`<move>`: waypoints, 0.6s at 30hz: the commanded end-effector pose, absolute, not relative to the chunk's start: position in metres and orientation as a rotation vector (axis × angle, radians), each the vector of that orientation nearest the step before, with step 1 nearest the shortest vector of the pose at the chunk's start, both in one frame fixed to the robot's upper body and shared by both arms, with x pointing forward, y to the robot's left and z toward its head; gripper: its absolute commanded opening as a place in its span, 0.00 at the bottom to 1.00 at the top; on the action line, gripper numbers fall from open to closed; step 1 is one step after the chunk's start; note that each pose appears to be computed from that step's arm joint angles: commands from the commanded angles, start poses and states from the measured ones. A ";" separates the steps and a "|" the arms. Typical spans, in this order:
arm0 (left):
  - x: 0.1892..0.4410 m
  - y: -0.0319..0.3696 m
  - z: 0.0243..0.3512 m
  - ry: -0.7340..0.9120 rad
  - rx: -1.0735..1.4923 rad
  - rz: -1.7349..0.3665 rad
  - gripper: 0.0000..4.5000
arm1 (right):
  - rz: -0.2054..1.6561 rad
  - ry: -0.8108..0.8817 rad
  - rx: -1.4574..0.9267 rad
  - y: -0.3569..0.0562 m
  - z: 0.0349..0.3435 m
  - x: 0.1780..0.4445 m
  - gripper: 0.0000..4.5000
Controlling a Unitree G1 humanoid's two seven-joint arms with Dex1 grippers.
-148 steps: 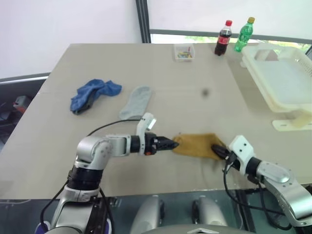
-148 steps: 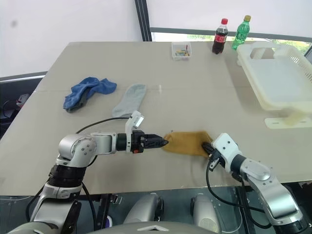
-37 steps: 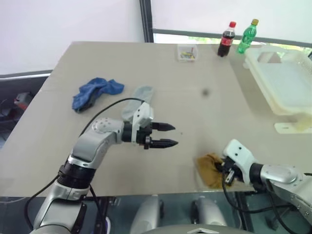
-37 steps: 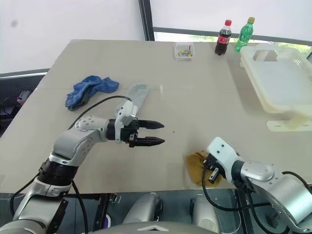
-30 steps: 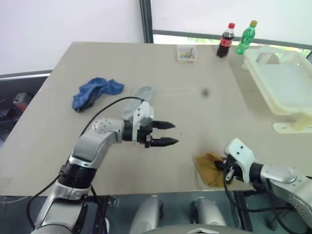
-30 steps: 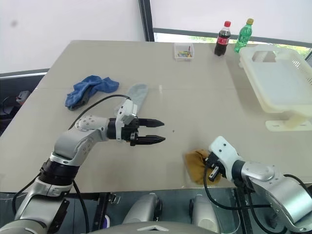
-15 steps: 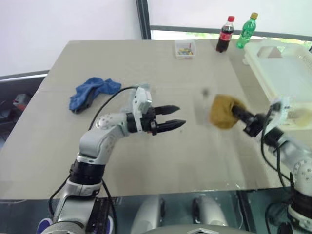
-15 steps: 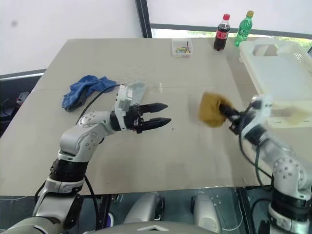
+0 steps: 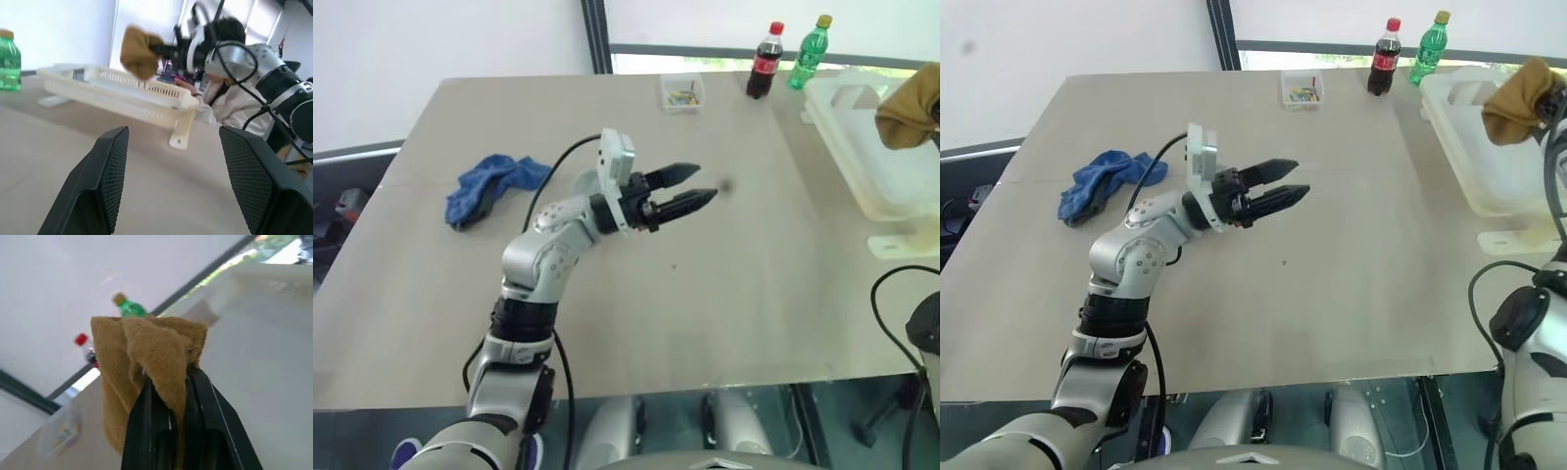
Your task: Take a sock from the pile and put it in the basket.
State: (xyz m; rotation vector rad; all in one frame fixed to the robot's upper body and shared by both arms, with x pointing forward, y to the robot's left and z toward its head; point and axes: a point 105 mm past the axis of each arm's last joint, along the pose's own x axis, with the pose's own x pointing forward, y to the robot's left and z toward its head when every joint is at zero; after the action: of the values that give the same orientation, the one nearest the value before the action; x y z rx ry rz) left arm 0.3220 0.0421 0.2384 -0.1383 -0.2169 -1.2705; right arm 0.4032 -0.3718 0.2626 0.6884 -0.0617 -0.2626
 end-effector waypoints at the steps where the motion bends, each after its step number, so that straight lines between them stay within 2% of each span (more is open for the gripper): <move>1: 0.319 0.039 0.266 -0.324 -0.130 -1.266 0.70 | -0.406 0.012 0.680 -0.395 0.237 0.406 0.01; 7: 0.317 0.032 0.275 -0.359 -0.114 -1.282 0.70 | -0.513 0.140 0.643 -0.403 0.189 0.403 0.01; 9: 0.315 0.031 0.275 -0.357 -0.116 -1.295 0.70 | -0.529 0.165 0.625 -0.405 0.183 0.401 0.16; 10: 0.315 0.031 0.275 -0.356 -0.117 -1.300 0.70 | -0.526 0.169 0.622 -0.405 0.182 0.401 0.20; 16: 0.315 0.032 0.268 -0.329 -0.091 -1.305 0.70 | -0.477 0.149 0.633 -0.408 0.200 0.398 0.73; 18: 0.317 0.033 0.265 -0.320 -0.078 -1.296 0.70 | -0.434 0.135 0.624 -0.406 0.208 0.400 0.73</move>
State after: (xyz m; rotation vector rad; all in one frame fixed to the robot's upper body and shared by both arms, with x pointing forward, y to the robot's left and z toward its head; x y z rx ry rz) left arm 0.3217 0.0349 0.2595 -0.1079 -0.2871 -1.2785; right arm 0.4026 -0.4026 0.2014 0.6321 0.1393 -0.4533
